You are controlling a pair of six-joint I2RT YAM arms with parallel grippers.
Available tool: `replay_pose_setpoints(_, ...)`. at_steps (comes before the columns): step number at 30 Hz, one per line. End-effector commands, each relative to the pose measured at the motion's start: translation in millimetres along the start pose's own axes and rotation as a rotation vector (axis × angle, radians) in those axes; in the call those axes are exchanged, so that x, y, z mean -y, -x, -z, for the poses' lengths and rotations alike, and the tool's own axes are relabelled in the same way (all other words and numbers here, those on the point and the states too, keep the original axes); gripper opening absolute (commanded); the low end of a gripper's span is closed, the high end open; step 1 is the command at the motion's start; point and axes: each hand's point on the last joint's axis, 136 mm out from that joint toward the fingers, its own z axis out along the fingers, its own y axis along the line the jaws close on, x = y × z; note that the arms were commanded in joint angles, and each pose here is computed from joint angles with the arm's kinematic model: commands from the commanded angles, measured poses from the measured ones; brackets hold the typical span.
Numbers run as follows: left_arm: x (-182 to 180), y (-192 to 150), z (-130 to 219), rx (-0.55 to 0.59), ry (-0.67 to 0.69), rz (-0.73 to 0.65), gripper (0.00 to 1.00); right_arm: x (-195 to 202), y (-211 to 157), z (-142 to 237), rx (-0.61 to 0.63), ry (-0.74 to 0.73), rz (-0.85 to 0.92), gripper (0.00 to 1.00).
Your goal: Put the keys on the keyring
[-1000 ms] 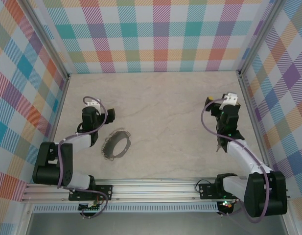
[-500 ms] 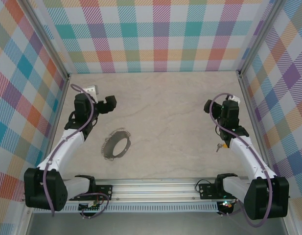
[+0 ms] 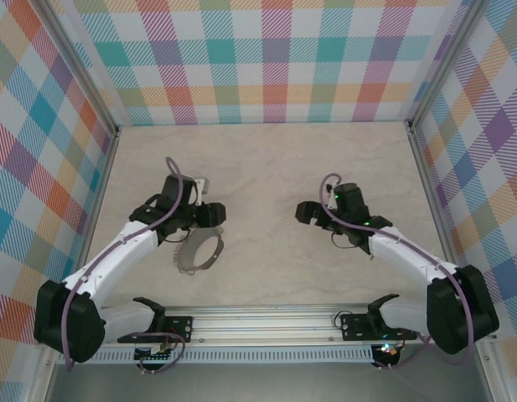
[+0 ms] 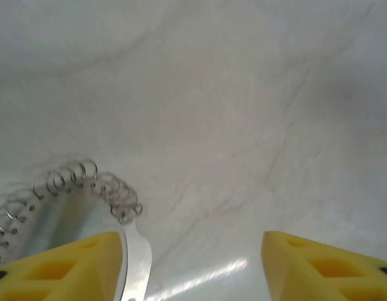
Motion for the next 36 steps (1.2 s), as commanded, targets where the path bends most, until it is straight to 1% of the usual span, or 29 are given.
replay_pose_setpoints(1, -5, -18, -5, -0.080, 0.104, -0.051, 0.54, -7, -22, -10, -0.061, -0.034, -0.003, 1.00)
replay_pose_setpoints(6, 2, -26, -24, -0.133, 0.151, -0.128, 0.37, -14, -40, -22, -0.102, -0.024, -0.005, 0.97)
replay_pose_setpoints(11, -1, -30, -44, -0.188, 0.204, -0.178, 0.32, -20, -46, -27, -0.120, 0.026, -0.007, 0.95)
replay_pose_setpoints(15, -9, -33, -57, -0.222, 0.250, -0.209, 0.30, -21, -47, -27, -0.124, 0.031, 0.002, 0.95)
replay_pose_setpoints(21, -19, -32, -67, -0.237, 0.303, -0.234, 0.28, -18, -49, -27, -0.125, 0.020, 0.000, 0.94)
replay_pose_setpoints(22, -20, -32, -67, -0.238, 0.310, -0.234, 0.27, -18, -49, -27, -0.126, 0.019, 0.000, 0.94)
replay_pose_setpoints(24, -22, -33, -70, -0.244, 0.320, -0.231, 0.26, -17, -50, -27, -0.127, 0.017, -0.001, 0.94)
replay_pose_setpoints(36, -34, -41, -73, -0.244, 0.366, -0.215, 0.25, -19, -49, -29, -0.124, 0.024, 0.001, 0.94)
